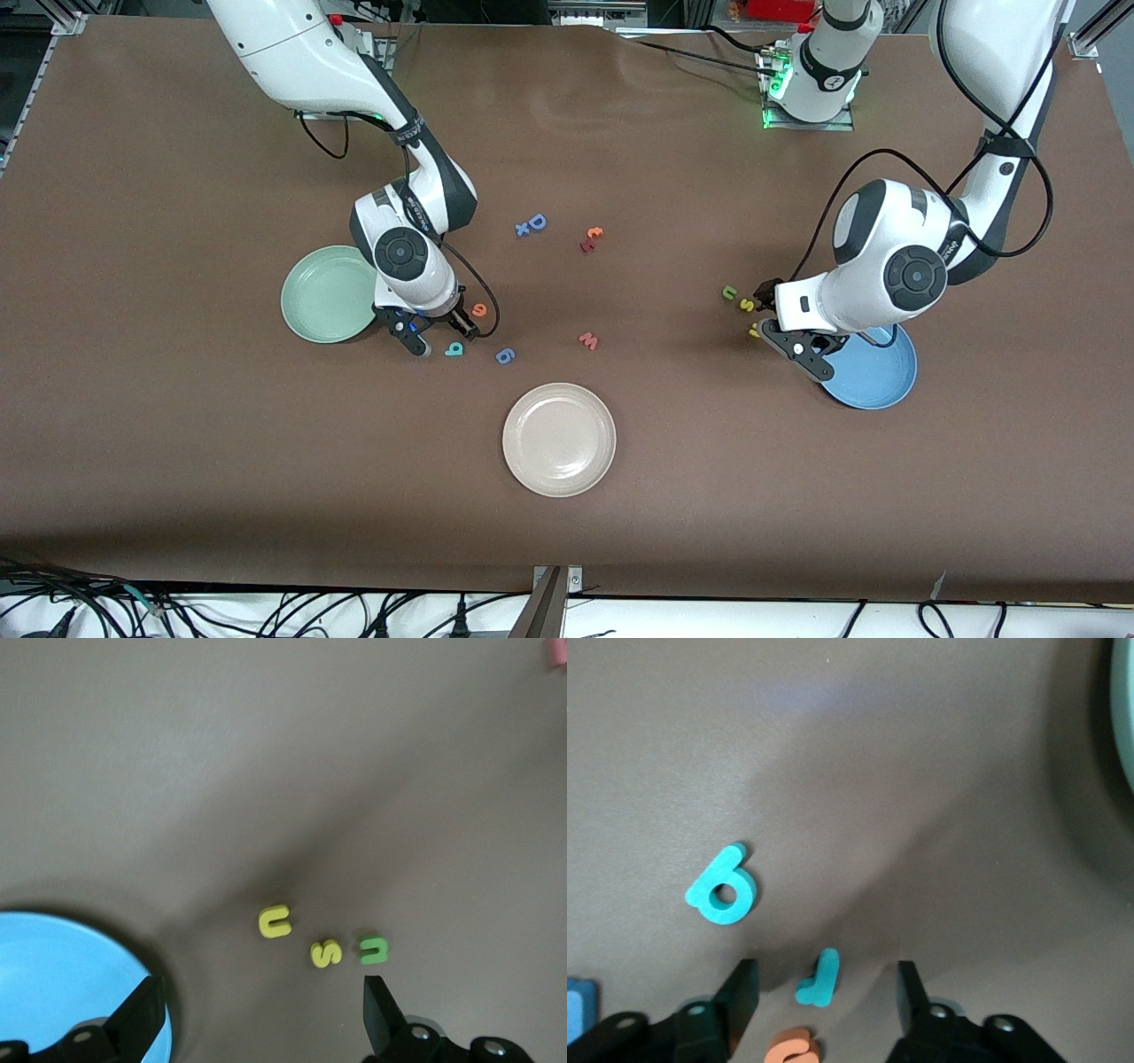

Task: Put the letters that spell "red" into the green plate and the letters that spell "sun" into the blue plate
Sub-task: 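Grasp the teal letter with the right gripper while the left gripper lowers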

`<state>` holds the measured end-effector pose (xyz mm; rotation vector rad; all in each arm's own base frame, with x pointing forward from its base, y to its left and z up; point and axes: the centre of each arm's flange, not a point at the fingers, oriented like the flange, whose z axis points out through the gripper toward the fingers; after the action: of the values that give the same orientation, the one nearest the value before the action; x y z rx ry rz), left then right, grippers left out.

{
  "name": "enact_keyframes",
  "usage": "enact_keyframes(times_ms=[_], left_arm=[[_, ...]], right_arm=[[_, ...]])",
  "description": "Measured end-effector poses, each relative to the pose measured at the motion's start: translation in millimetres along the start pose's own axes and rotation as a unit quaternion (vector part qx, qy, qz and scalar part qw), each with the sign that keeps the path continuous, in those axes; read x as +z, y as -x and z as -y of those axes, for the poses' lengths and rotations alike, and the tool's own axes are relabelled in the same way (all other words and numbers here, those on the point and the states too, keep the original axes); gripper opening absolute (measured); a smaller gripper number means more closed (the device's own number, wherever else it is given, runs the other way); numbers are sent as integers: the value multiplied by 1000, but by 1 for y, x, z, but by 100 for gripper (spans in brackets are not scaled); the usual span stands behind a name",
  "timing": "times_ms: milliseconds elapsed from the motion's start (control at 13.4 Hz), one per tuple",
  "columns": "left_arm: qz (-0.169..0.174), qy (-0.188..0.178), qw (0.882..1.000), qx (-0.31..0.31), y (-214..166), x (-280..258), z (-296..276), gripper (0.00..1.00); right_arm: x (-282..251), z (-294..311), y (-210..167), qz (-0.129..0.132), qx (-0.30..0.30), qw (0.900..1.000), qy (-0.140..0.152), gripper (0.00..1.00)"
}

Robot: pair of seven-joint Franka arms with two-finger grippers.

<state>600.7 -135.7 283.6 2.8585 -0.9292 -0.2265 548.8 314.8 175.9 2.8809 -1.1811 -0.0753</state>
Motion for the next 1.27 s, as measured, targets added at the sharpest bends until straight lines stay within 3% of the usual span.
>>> enact_keyframes(times_ms=[75, 224, 299, 449, 673, 823, 973, 1272], left_arm=[[2, 4, 1000, -16, 3, 3, 5, 99], [7, 6, 999, -35, 7, 9, 10, 100], [8, 7, 999, -39, 6, 11, 8, 100], [10, 9, 998, -54, 5, 14, 5, 100], [11, 8, 995, -102, 0, 20, -1, 99], [-5, -3, 992, -126, -9, 23, -8, 99], [-14, -21, 992, -127, -14, 35, -6, 99], [-9, -28, 991, -132, -13, 66, 10, 95]], right_arm=[[1, -1, 0, 0, 0, 1000, 0, 70], [0, 1, 1, -2, -1, 1000, -6, 51], [0, 1, 1, -2, -1, 1000, -6, 51], [-1, 1, 1, -2, -1, 1000, -8, 38], [-2, 1, 1, -3, -1, 1000, -9, 33], [-2, 2, 1, -3, -1, 1000, -9, 28], [-2, 2, 1, -3, 0, 1000, -10, 18], [-3, 2, 1, -3, 0, 1000, -10, 18]])
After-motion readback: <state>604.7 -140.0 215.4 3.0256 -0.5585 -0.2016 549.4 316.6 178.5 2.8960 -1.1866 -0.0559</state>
